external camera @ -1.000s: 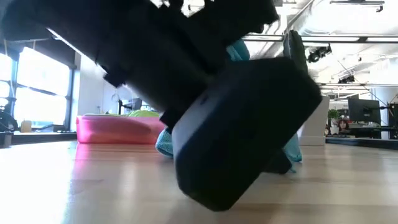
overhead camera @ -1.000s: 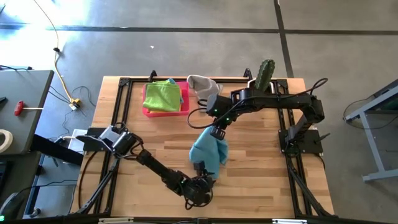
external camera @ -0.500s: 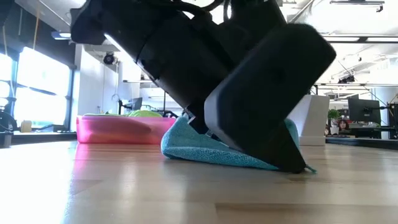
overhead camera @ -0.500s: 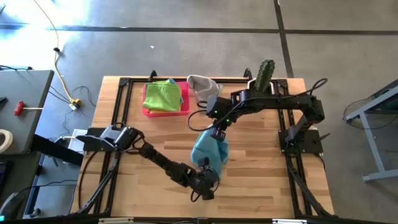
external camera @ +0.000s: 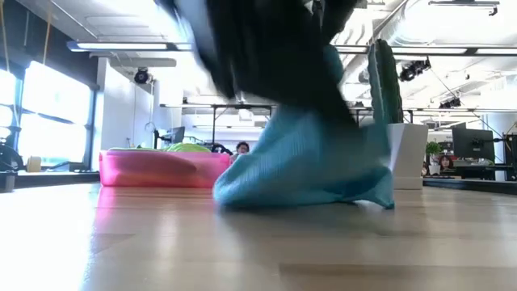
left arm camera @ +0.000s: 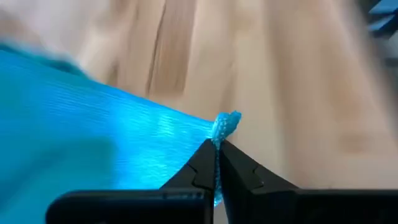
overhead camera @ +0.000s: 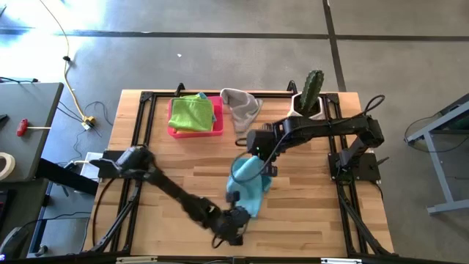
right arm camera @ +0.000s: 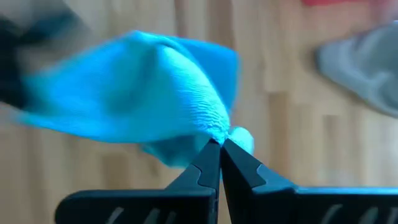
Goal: Fold microfiber towels
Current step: Fold the blue towel on the table
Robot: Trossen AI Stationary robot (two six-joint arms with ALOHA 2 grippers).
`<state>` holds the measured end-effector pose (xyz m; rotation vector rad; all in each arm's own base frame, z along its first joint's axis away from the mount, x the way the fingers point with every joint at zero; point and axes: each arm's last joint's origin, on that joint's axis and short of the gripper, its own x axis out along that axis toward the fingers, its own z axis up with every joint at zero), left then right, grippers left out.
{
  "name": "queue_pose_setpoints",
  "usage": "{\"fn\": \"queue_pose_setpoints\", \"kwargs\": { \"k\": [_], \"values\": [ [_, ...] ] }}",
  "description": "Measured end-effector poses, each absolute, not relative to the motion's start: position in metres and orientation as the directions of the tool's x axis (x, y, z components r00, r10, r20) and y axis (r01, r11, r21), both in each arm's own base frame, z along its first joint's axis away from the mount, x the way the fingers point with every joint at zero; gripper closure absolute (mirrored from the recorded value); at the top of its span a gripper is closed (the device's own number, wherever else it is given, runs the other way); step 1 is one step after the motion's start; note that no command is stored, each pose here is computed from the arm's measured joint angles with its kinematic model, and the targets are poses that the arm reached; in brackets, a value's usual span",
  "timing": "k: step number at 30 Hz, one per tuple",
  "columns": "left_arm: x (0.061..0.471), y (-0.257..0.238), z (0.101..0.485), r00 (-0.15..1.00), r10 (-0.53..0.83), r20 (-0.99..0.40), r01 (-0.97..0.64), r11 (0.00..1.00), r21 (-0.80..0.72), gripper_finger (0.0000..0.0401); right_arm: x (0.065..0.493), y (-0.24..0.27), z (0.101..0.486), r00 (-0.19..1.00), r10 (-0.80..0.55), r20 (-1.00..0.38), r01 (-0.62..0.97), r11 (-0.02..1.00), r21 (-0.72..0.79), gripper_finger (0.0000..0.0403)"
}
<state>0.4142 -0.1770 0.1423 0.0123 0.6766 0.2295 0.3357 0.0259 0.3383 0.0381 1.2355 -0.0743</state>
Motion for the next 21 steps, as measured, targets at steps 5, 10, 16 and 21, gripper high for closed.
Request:
{"fn": "queue_pose_setpoints", "kwargs": {
  "k": [5, 10, 16, 21],
  "values": [
    [0.381, -0.189, 0.192, 0.74, 0.3, -0.602, -0.252, 0.954, 0.165, 0.0399, 0.325, 0.042, 0.336, 0.258, -0.226, -0.939, -0.002, 0.972, -0.234, 0.0403],
    [0.337, -0.188, 0.243, 0.711, 0.443, -0.546, -0.362, 0.896, 0.256, 0.0399, 0.314, 0.067, 0.337, 0.24, -0.309, -0.92, -0.084, 0.938, -0.337, 0.0403],
    [0.294, -0.177, 0.286, 0.689, 0.581, -0.433, -0.5, 0.814, 0.296, 0.0398, 0.293, 0.091, 0.346, 0.239, -0.309, -0.92, -0.2, 0.912, -0.358, 0.0403],
    [0.271, -0.157, 0.312, 0.663, 0.649, -0.373, -0.567, 0.761, 0.317, 0.0398, 0.268, 0.091, 0.374, 0.374, -0.395, -0.839, -0.131, 0.873, -0.47, 0.0403]
  ]
}}
